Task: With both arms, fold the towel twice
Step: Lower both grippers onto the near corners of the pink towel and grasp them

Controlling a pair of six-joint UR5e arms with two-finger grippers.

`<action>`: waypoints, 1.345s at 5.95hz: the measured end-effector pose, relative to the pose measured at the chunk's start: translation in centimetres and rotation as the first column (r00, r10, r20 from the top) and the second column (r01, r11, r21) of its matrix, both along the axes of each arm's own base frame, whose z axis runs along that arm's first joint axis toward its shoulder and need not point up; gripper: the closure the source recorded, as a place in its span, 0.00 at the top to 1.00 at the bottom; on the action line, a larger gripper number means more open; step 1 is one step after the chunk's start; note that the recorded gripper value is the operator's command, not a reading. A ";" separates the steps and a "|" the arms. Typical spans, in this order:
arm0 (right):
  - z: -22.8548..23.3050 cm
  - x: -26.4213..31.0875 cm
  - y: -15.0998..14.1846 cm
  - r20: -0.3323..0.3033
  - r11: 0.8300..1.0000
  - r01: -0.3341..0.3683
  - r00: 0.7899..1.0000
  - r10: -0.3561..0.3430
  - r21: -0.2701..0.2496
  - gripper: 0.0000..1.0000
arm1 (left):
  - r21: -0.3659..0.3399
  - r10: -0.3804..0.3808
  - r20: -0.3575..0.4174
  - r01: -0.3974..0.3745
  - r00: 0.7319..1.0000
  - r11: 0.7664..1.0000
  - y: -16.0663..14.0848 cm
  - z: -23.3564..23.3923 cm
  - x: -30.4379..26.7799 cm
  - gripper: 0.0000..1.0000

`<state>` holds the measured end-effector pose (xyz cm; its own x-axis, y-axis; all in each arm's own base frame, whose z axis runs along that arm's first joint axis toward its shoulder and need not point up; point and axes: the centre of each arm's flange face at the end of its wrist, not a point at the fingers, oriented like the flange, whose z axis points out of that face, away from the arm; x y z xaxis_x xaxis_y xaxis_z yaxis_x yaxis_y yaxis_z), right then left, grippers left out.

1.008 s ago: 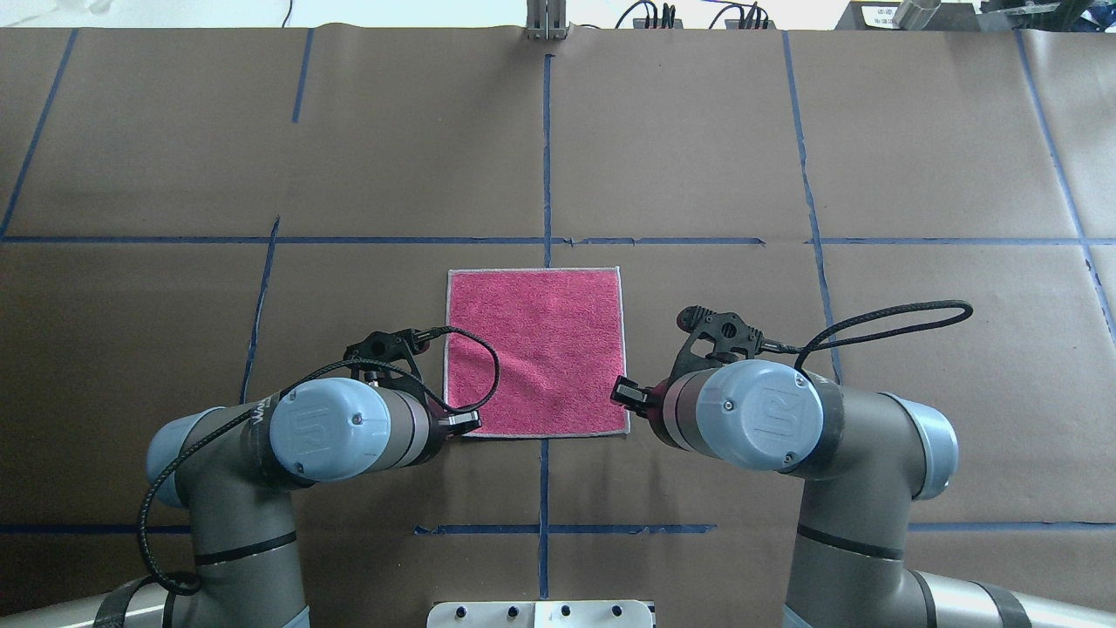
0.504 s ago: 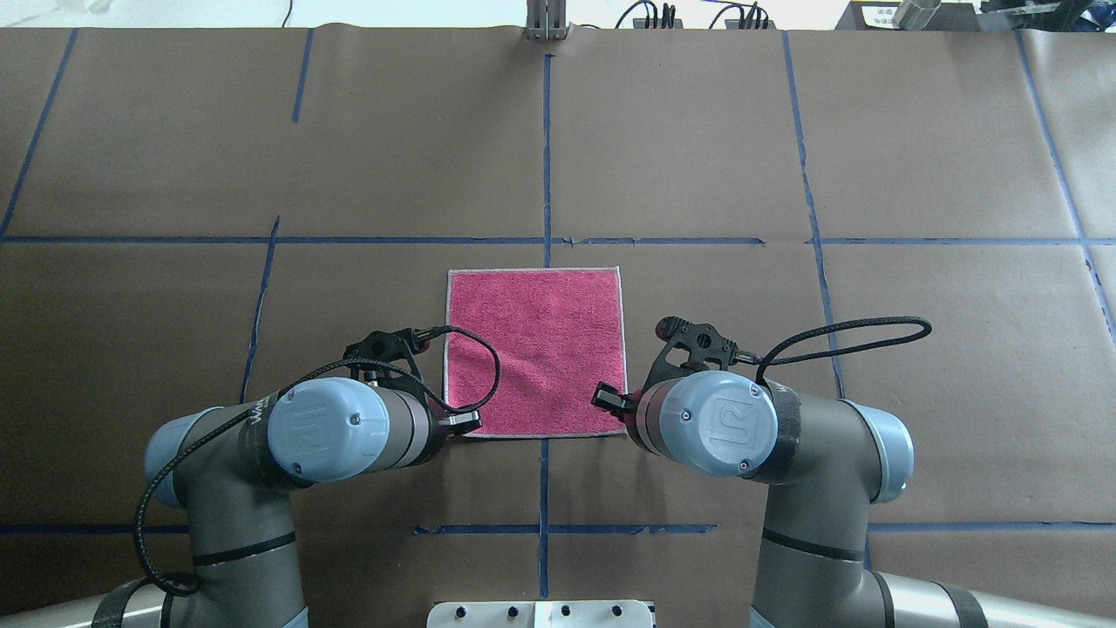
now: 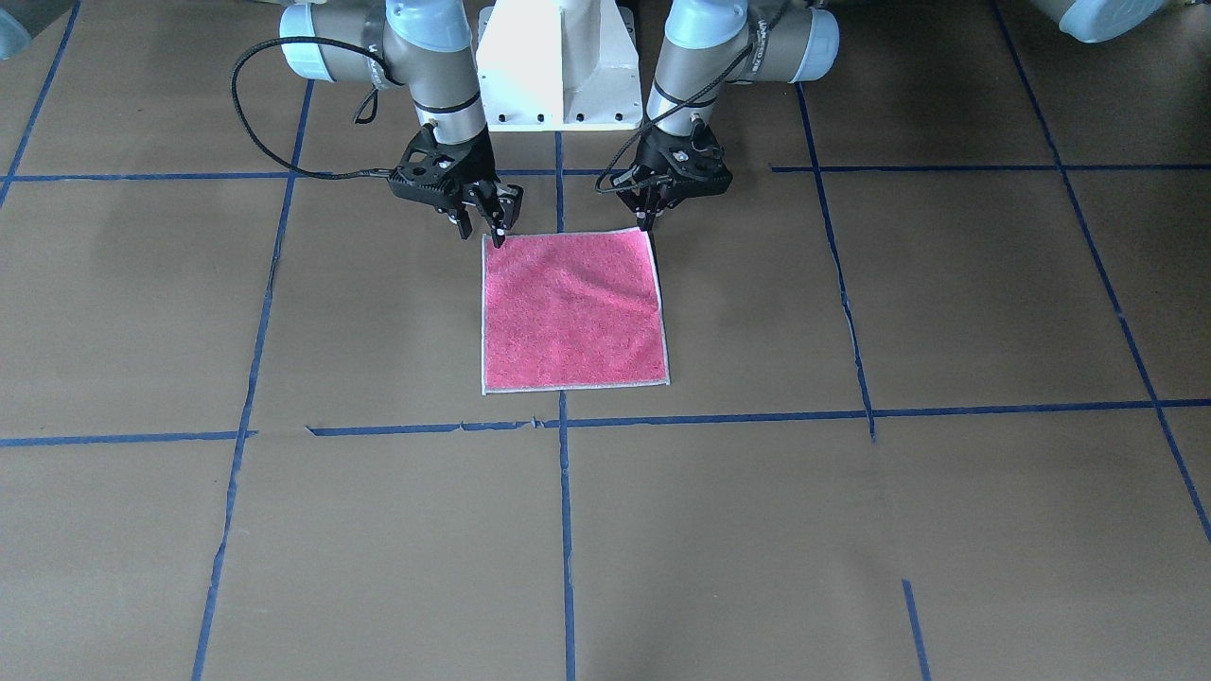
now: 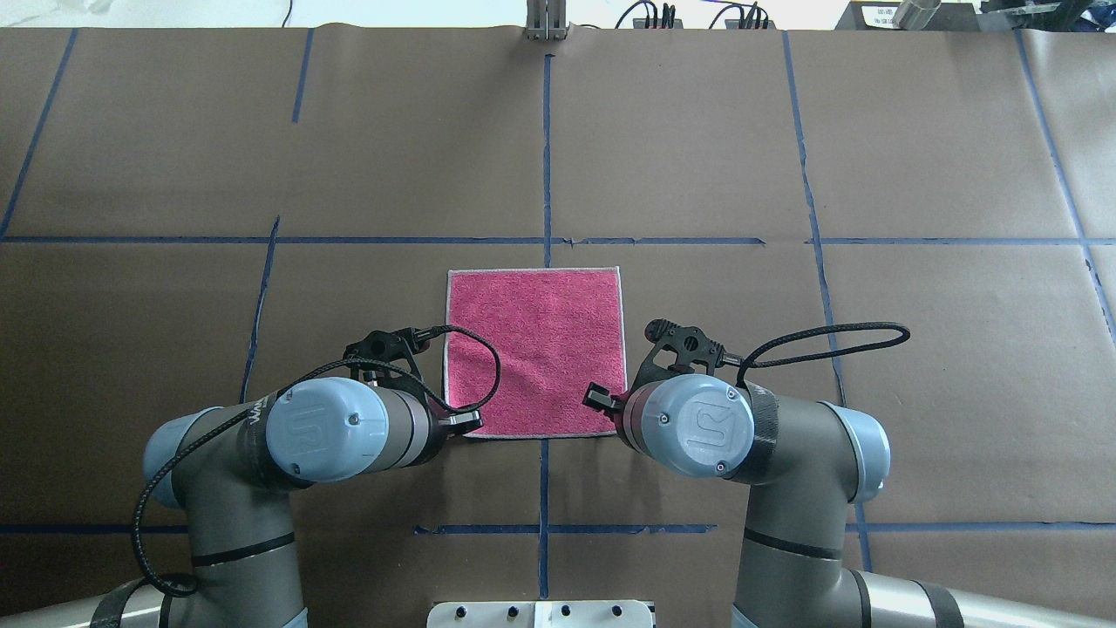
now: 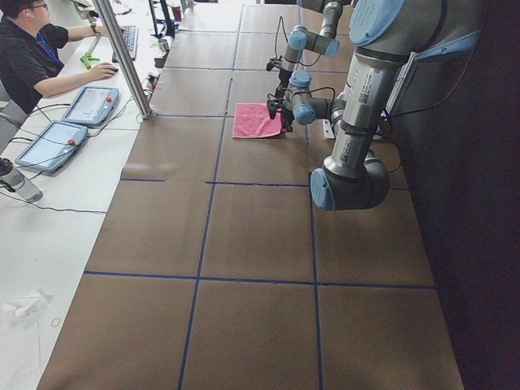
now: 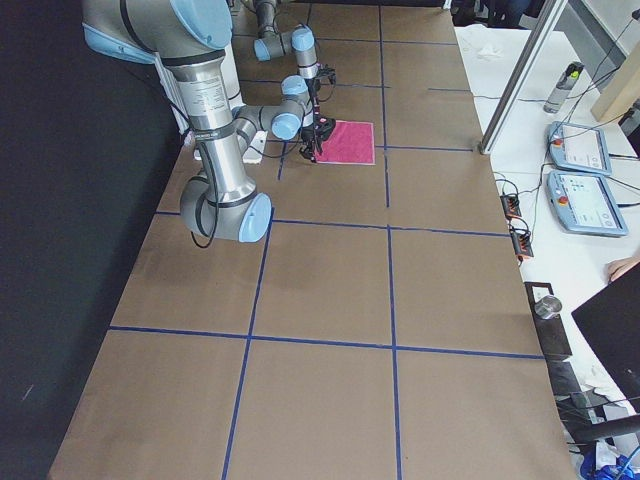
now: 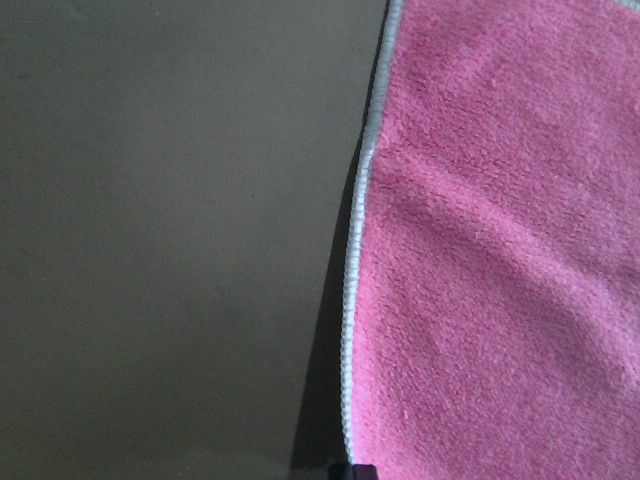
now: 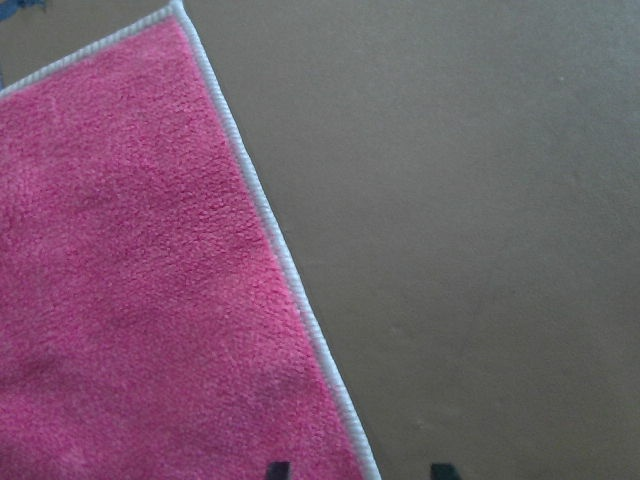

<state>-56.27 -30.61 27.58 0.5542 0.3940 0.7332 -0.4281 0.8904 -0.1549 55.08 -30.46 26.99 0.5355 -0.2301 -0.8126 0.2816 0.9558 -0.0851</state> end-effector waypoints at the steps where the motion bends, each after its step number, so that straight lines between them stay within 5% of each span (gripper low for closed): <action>1: 0.2 -0.5 0.3 -0.006 1.000 0.000 1.000 0.000 0.000 0.54 | 0.001 0.000 -0.002 0.000 1.000 1.000 0.0 -0.1 0.0 0.00; 3: 0.6 -1.2 0.7 -0.015 1.000 -0.006 1.000 0.005 -0.010 0.50 | 0.001 0.001 -0.004 -0.001 1.000 1.000 0.0 -0.2 -0.1 0.00; 4: 0.7 -1.4 0.7 -0.018 1.000 -0.008 1.000 0.008 -0.011 0.35 | 0.001 0.001 -0.005 -0.001 1.000 1.000 0.1 -0.2 -0.1 0.00; 5: 0.6 -1.5 0.7 -0.015 1.000 -0.021 1.000 0.021 -0.013 0.07 | 0.001 0.001 -0.006 -0.001 1.000 1.000 0.1 -0.3 -0.2 0.00; 8: 0.1 -1.6 0.7 0.003 0.997 -0.072 0.997 0.072 -0.030 0.00 | 0.002 -0.001 -0.006 0.001 1.000 1.000 0.1 -0.3 -0.2 0.00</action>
